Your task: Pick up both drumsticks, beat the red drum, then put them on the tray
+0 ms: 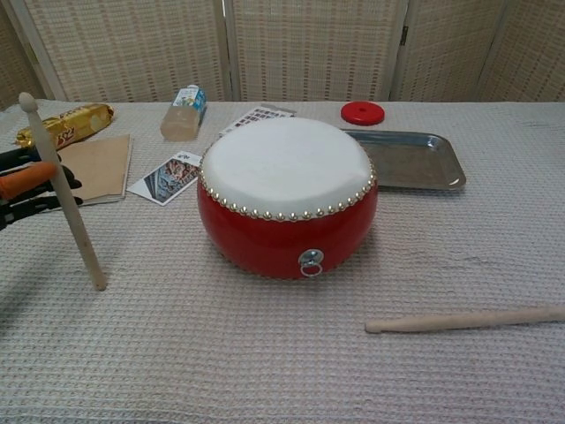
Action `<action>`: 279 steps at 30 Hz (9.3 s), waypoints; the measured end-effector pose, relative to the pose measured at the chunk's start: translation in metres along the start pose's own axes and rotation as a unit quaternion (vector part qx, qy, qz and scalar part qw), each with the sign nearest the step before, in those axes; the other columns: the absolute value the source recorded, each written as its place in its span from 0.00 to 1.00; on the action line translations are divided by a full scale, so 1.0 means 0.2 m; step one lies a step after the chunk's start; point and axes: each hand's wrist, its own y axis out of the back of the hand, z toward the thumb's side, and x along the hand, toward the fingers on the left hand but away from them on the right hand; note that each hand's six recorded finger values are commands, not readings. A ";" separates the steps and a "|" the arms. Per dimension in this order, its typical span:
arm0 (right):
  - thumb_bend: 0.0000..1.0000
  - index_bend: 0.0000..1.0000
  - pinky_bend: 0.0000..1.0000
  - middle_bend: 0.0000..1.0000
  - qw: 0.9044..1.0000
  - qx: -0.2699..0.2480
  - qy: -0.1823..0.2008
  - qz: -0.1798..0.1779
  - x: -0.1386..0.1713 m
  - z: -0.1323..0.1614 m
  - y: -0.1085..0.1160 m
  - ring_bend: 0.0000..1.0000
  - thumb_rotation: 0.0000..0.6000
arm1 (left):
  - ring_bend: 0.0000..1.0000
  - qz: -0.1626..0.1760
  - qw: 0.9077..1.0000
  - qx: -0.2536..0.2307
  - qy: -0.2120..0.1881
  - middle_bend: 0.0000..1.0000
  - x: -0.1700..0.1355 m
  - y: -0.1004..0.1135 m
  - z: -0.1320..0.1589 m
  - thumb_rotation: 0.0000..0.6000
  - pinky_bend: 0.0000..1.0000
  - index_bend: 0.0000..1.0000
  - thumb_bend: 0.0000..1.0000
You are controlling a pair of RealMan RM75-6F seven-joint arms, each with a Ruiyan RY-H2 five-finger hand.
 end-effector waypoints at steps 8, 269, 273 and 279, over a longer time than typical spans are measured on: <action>0.13 0.18 0.36 0.20 1.000 -0.002 0.000 0.000 0.00 0.00 0.00 0.13 1.00 | 0.39 0.000 0.993 -0.117 0.028 0.47 0.02 0.06 -0.04 1.00 0.38 0.30 0.43; 0.64 1.00 1.00 1.00 0.762 -0.624 0.030 0.169 -0.60 0.41 -1.04 1.00 1.00 | 1.00 0.010 0.779 0.622 -0.077 1.00 -0.26 0.16 0.13 1.00 1.00 1.00 0.48; 0.76 1.00 1.00 1.00 0.782 -0.598 0.050 0.167 -0.60 0.44 -1.02 1.00 1.00 | 1.00 0.009 0.779 0.622 -0.077 1.00 -0.25 0.16 0.12 1.00 1.00 1.00 0.48; 0.83 1.00 1.00 1.00 0.812 -0.554 0.069 0.174 -0.59 0.47 -1.03 1.00 1.00 | 1.00 0.006 0.779 0.622 -0.075 1.00 -0.25 0.17 0.11 1.00 1.00 1.00 0.48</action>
